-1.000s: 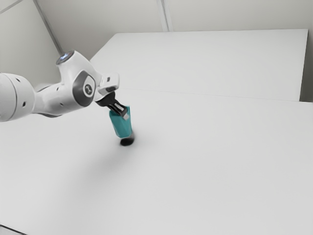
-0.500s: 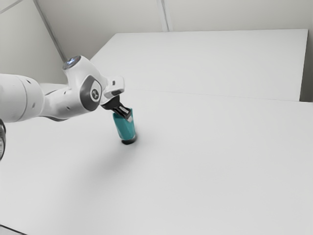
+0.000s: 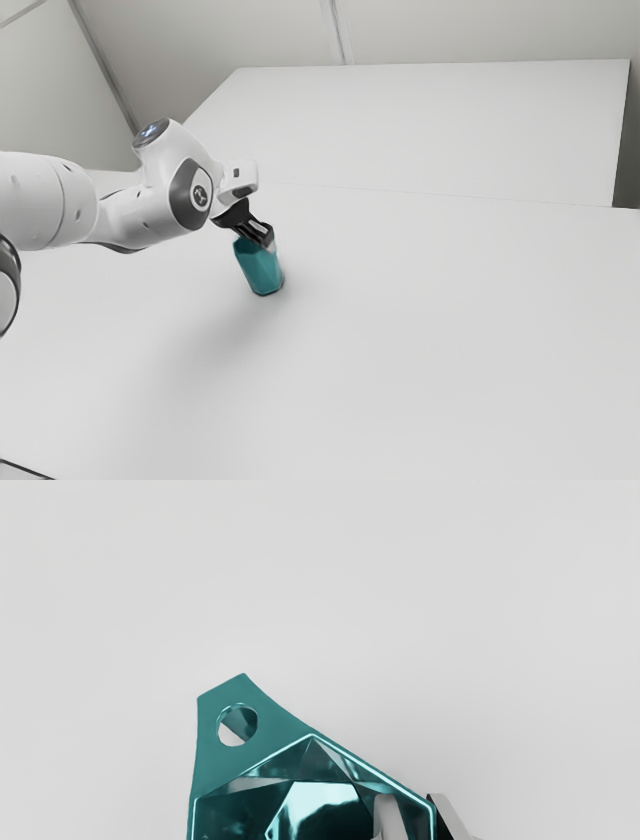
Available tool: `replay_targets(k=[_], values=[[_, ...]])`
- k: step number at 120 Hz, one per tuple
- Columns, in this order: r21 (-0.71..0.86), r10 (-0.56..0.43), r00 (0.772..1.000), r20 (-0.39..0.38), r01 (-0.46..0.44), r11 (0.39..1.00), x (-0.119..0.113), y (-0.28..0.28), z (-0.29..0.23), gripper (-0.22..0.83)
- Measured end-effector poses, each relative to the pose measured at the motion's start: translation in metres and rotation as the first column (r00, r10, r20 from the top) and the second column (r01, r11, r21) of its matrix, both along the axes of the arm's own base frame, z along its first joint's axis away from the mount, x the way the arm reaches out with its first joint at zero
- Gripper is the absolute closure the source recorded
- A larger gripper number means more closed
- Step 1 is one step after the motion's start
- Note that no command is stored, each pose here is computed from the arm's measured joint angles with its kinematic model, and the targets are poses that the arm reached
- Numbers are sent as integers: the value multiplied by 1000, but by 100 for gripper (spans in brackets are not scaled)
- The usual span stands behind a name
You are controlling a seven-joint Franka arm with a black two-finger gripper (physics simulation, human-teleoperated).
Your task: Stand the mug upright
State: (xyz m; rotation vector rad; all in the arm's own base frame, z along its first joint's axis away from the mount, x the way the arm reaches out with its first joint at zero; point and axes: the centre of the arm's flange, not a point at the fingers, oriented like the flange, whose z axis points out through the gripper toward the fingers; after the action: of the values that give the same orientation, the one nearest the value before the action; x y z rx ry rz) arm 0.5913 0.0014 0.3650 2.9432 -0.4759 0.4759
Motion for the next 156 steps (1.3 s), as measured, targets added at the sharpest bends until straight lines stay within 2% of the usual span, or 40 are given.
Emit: replay_targets(k=[31,62,72,84,111,156], values=[[-9,-2,1000,22,2,1000,0,-2,13,57],[-1,-36,993,108,37,999,-7,1,69,24],[30,-70,988,137,67,997,-8,3,97,17],[123,-133,978,163,113,986,2,6,152,12],[263,-153,984,88,125,957,2,19,223,6],[336,-22,1000,-17,27,941,-20,40,277,3]])
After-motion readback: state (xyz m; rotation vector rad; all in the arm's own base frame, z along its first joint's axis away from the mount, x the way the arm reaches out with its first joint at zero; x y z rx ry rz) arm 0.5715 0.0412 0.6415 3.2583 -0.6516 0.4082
